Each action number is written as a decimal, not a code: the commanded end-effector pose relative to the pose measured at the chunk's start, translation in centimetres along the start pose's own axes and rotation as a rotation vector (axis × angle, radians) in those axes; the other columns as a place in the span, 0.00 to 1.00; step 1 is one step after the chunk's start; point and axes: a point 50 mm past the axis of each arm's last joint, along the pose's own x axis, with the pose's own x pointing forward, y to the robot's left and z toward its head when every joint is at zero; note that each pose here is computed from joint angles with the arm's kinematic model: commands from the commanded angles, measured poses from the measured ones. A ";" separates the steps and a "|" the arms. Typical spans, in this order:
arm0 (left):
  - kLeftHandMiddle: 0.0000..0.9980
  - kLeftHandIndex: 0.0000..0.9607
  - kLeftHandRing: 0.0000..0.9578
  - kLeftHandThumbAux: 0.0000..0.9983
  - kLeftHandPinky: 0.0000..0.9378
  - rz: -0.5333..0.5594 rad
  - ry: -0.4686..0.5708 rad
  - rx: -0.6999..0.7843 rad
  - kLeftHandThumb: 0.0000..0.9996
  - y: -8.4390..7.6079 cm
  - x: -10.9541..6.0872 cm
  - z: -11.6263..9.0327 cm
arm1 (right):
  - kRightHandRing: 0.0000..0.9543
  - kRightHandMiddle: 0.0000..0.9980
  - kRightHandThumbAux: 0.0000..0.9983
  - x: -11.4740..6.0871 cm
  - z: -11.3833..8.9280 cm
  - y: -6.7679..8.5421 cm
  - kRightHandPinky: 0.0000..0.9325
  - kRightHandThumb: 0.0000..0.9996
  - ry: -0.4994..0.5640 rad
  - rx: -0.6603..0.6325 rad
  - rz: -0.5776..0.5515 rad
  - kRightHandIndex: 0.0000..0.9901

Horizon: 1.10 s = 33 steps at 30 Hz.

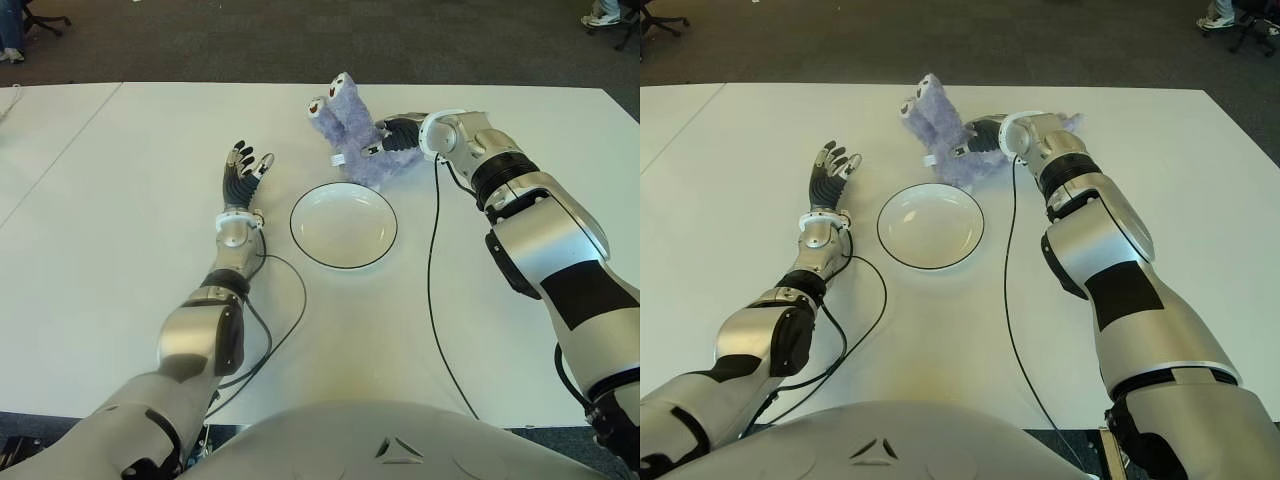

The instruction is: Put the doll into the plate.

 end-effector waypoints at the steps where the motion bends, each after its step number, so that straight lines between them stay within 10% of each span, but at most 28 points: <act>1: 0.15 0.11 0.14 0.50 0.11 -0.017 0.495 -0.020 0.00 -0.1 -8.8 -10.7 | 0.00 0.00 0.20 0.2 -2.6 8.0 0.00 0.26 0.086 0.000 0.300 0.00; 26: 0.11 0.06 0.11 0.48 0.10 -0.038 0.489 -0.004 0.00 0.0 -9.0 -10.8 | 0.00 0.00 0.36 0.9 -1.2 12.0 0.06 0.35 0.015 0.166 0.042 0.00; 33: 0.11 0.05 0.10 0.48 0.09 -0.042 0.493 0.005 0.00 0.2 -9.1 -10.9 | 0.23 0.21 0.46 1.2 0.0 13.7 0.29 0.45 0.040 0.267 -0.024 0.18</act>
